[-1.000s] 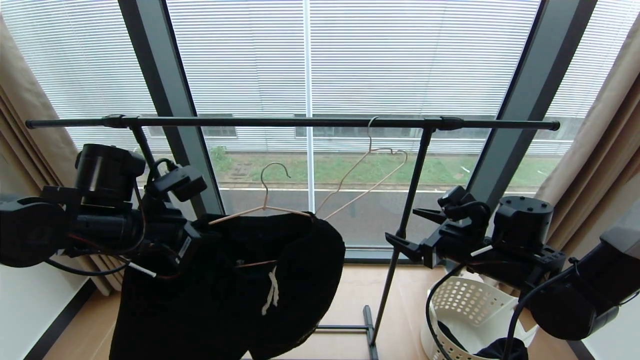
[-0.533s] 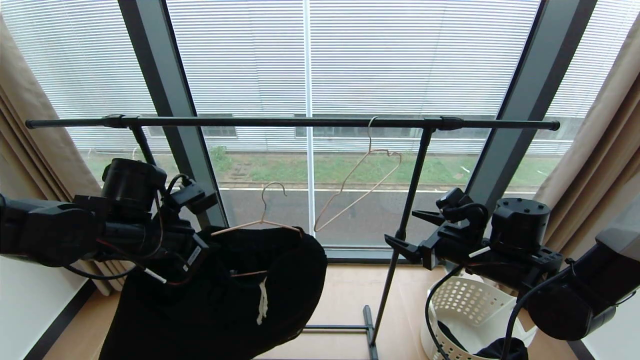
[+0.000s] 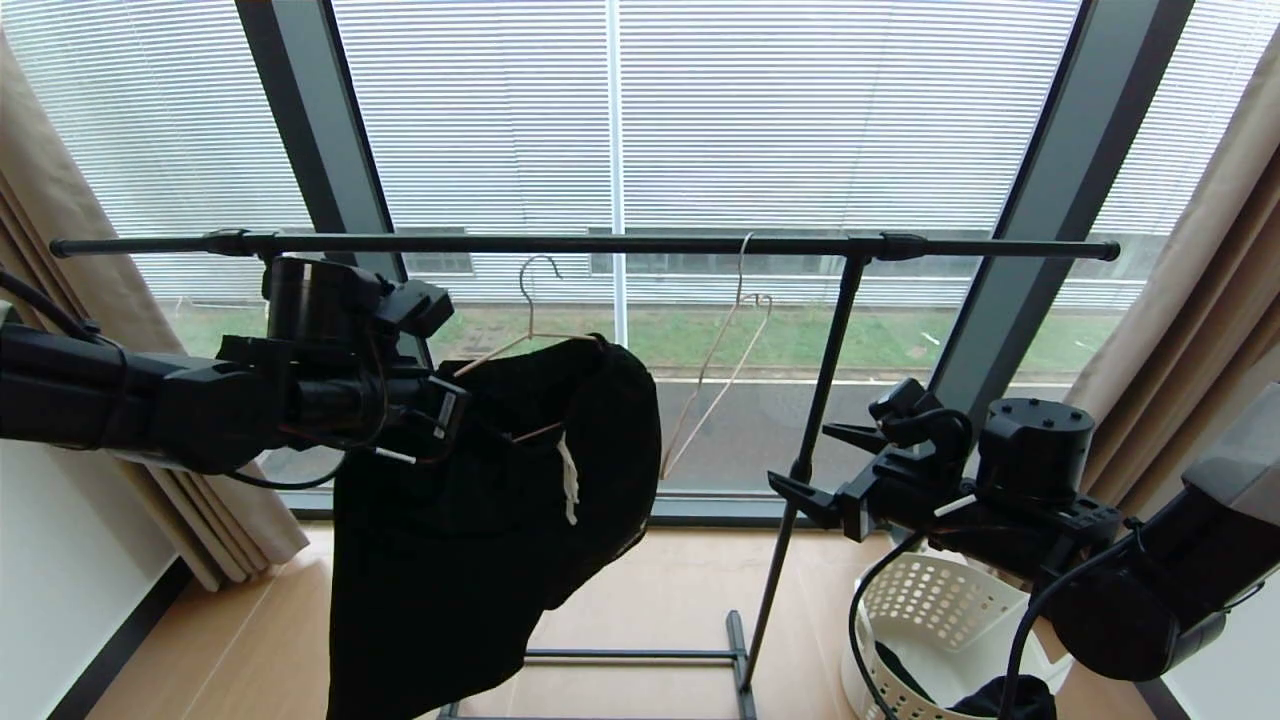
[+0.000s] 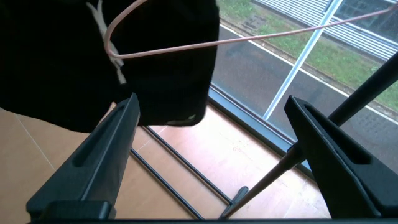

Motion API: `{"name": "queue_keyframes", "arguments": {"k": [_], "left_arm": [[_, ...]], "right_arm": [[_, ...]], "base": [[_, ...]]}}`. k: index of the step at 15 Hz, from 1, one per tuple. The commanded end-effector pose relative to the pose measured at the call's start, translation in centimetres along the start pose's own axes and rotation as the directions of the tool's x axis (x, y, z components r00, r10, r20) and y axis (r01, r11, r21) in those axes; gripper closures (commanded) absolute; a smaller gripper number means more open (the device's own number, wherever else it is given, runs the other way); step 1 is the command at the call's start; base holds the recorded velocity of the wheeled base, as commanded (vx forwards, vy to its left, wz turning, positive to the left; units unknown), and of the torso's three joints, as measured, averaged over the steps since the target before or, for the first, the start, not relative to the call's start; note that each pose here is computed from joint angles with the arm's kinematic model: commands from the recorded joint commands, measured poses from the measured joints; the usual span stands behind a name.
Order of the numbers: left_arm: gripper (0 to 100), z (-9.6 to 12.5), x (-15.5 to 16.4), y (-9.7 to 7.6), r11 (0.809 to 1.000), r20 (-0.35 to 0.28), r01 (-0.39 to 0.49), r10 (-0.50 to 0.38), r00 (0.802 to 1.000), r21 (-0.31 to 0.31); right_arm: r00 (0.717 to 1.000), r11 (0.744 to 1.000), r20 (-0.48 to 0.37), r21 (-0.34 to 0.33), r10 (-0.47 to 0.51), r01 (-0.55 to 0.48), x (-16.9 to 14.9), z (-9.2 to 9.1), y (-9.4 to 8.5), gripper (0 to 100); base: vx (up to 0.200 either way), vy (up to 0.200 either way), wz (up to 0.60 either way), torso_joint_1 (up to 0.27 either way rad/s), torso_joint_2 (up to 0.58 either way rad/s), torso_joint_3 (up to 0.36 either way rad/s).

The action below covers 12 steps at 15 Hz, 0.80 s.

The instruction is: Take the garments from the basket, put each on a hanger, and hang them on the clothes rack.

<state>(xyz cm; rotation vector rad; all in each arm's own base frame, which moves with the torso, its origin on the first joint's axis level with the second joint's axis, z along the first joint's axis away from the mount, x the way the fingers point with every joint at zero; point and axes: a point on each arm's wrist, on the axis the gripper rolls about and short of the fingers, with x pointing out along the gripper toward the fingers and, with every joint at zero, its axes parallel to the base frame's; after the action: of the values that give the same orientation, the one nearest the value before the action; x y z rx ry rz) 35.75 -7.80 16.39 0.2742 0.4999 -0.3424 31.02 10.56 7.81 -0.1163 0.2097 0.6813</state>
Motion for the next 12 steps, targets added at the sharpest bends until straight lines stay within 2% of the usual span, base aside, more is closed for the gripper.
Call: {"name": "queue_keyframes", "arguments": {"k": [1,8,12], "left_arm": [[100,1.2,1.8,-1.1,1.0,0.02,-0.006,0.006,1.0,-0.019],[100,3.8,1.8,-1.2,0.997,0.115,0.002,0.007,0.993,-0.081],[100,5.3,2.9,-2.2,0.994,0.16,0.027,-0.01,0.987,-0.105]], "right_arm": [[1.0,1.0,0.006,-0.003,0.0,0.0,0.1,0.1,-0.1,0],[1.0,1.0,0.005,-0.002,0.0,0.0,-0.2,0.2,0.0,0],[1.0,1.0,0.009,-0.006,-0.002,0.002,-0.2,0.3,0.0,0]], "base": [[0.0,0.0,0.0,0.0,0.0,0.0],[0.0,0.0,0.0,0.0,0.0,0.0],[0.0,0.0,0.0,0.0,0.0,0.0]]}}
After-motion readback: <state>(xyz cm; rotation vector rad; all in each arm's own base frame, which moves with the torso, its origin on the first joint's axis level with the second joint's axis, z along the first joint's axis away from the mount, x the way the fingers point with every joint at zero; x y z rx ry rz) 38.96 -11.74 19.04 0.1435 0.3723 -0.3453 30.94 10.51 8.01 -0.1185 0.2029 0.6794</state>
